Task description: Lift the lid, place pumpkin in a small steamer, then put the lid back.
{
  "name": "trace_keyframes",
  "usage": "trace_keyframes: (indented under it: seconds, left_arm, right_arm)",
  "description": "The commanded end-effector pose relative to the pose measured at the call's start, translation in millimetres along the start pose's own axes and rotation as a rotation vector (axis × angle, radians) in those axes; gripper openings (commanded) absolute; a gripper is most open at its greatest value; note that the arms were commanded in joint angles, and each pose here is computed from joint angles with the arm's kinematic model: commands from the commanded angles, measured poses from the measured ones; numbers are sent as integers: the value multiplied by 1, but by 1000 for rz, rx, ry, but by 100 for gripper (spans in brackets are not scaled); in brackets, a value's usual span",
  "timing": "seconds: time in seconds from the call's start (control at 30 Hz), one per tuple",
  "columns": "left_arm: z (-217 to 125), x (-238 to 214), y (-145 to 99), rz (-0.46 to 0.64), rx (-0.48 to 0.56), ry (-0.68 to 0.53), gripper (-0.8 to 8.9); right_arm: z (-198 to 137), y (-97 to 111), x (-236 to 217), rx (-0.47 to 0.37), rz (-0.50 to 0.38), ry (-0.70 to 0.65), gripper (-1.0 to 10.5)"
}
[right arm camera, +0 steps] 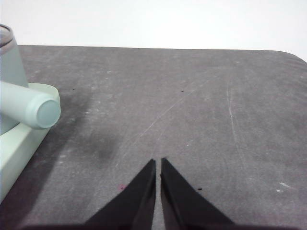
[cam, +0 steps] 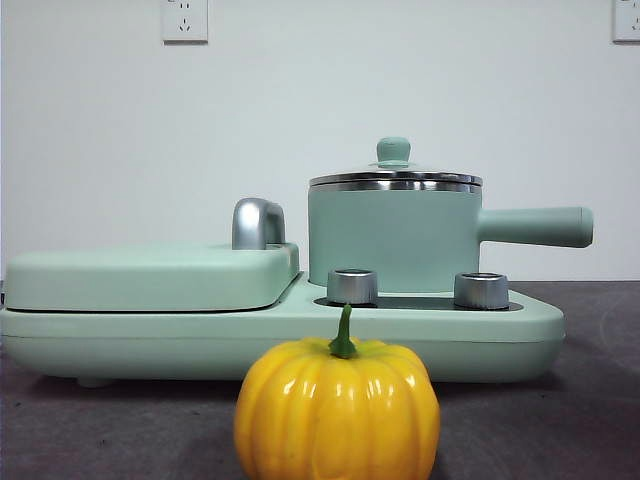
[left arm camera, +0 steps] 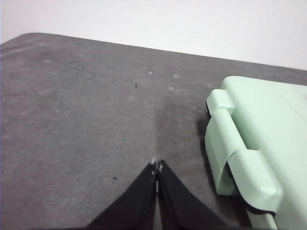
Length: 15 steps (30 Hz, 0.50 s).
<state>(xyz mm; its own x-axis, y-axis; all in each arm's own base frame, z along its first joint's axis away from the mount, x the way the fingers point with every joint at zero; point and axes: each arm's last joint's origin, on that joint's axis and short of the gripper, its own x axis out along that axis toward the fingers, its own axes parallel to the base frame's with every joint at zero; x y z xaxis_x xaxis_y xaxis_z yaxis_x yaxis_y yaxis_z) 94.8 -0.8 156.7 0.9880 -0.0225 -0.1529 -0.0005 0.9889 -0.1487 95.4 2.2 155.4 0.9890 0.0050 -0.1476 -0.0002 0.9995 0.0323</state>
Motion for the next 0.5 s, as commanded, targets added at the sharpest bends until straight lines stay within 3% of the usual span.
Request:
trace_keyframes:
  seconds: [0.03, 0.23, 0.5]
  left_arm:
    - [-6, 2, 1, -13, -81, 21, 6]
    - [3, -3, -8, -214, -133, 48, 7]
    - [50, -21, -19, -281, -173, 29, 7]
  right_arm:
    - [-1, 0, 0, 89, 14, -7, 15]
    - [17, 6, -6, 209, 203, -47, 14]
    - [69, 10, -31, 327, 253, -40, 14]
